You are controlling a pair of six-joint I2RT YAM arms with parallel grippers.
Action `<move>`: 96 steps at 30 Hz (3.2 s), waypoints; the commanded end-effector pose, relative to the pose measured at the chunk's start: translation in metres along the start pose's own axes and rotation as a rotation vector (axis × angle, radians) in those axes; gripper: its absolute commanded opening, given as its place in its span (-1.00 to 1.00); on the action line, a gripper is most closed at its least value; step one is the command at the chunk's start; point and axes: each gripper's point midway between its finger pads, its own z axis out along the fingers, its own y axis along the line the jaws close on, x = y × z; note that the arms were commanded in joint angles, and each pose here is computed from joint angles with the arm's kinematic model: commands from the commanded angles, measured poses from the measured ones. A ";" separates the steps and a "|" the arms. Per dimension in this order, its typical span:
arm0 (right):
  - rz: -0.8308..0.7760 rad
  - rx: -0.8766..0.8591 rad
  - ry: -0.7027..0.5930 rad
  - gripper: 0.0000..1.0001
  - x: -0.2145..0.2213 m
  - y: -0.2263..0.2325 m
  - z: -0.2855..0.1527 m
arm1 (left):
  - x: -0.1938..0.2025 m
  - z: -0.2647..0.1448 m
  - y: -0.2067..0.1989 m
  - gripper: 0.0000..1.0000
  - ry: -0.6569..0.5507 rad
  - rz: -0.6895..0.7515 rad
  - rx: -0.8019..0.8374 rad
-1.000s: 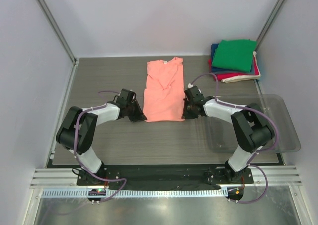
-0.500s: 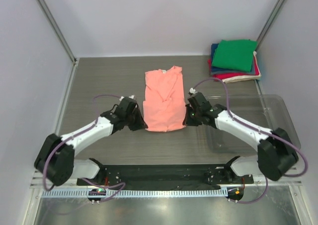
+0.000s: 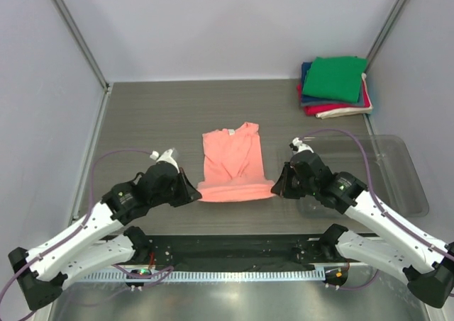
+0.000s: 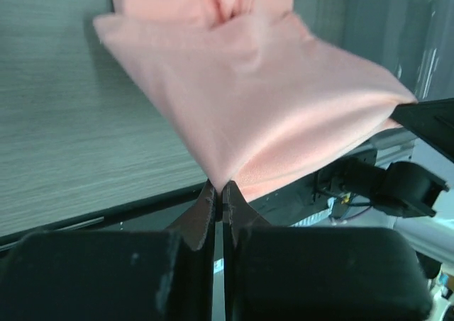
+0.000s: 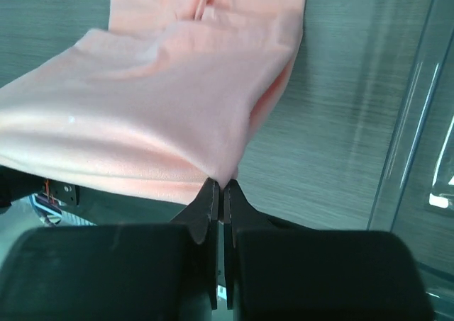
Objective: Fold and stack the t-shirts
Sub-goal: Fold the tshirt, then neatly place the folded tshirt to the corner
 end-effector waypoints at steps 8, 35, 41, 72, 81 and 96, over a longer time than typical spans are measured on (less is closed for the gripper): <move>-0.141 0.250 -0.207 -0.98 -0.110 0.004 -0.017 | -0.104 -0.011 -0.029 -0.99 -0.178 0.145 -0.184; -0.085 0.246 -0.029 0.70 -0.298 -0.048 0.190 | -0.310 0.190 0.049 0.09 0.171 -0.095 -0.284; -0.060 0.044 0.014 0.86 -0.247 -0.035 0.203 | -0.290 0.143 0.042 0.19 0.094 -0.067 -0.263; 0.171 -0.476 0.307 -0.98 -0.102 0.000 0.277 | -0.145 0.005 0.078 0.14 -0.009 0.017 -0.316; 0.007 -0.369 0.133 -0.98 -0.213 0.002 0.221 | -0.131 -0.014 0.095 0.14 -0.107 0.097 -0.341; -0.309 0.005 -0.214 -0.98 -0.376 -0.048 0.094 | -0.136 -0.036 0.101 0.16 -0.297 0.106 -0.352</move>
